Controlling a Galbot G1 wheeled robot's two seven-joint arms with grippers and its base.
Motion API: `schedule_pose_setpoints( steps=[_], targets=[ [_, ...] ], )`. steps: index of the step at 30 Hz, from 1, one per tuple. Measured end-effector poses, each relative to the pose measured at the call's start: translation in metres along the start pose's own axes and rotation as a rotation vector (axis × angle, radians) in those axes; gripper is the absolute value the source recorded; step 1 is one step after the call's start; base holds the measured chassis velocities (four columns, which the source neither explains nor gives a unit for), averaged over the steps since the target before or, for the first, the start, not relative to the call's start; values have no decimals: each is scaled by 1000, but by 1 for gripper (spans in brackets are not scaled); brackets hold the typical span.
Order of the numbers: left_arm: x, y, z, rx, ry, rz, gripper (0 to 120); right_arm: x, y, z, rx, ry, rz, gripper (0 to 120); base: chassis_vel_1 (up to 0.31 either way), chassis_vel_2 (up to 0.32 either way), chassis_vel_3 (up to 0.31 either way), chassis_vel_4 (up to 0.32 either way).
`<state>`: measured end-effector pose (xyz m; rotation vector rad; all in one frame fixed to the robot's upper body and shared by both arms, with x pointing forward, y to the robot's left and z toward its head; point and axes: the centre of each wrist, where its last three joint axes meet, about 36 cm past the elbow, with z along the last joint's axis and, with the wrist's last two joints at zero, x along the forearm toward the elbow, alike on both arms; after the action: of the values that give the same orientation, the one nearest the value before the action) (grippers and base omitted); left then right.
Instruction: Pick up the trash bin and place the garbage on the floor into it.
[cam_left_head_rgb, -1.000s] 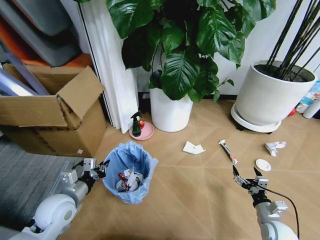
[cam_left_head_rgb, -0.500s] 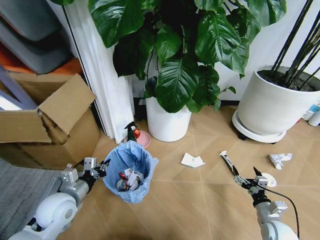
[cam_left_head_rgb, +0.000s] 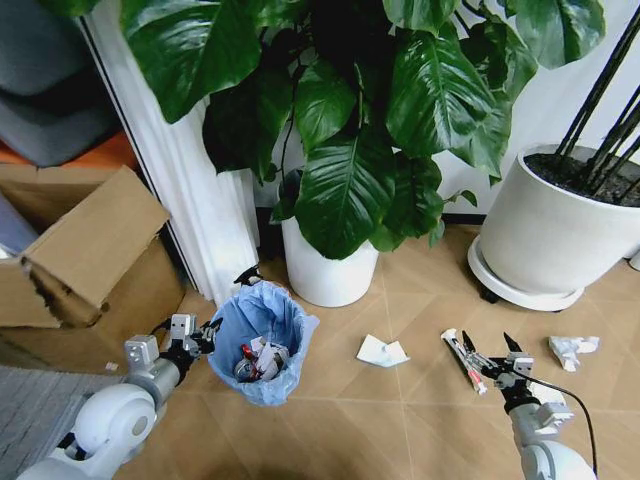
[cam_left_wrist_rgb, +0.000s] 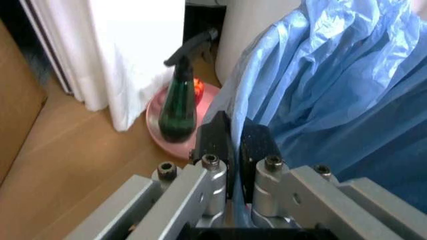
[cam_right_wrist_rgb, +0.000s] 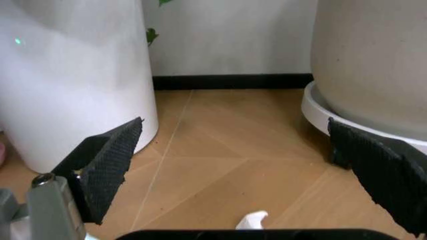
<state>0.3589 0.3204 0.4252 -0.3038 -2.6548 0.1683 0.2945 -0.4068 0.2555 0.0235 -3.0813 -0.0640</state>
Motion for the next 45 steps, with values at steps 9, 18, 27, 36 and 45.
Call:
schedule_pose_setpoints(
  steps=[9,18,27,36,45],
  targets=[
    [-1,2,-1,-8,9,0,0,-8,-25,19,183,64,-332,100,-69,30,65,-25],
    [-10,3,-9,-36,15,19,0,-33,-73,3,514,254,-706,100,13,-5,-3,3],
    [-10,6,-10,-37,16,10,0,-102,-52,16,582,325,-846,100,0,0,0,0],
    [-9,4,-7,-41,25,9,0,-148,-17,37,554,344,-926,100,0,0,0,0],
    [-7,6,-11,-48,17,2,0,-169,5,51,523,402,-949,100,0,0,0,0]
  ],
)
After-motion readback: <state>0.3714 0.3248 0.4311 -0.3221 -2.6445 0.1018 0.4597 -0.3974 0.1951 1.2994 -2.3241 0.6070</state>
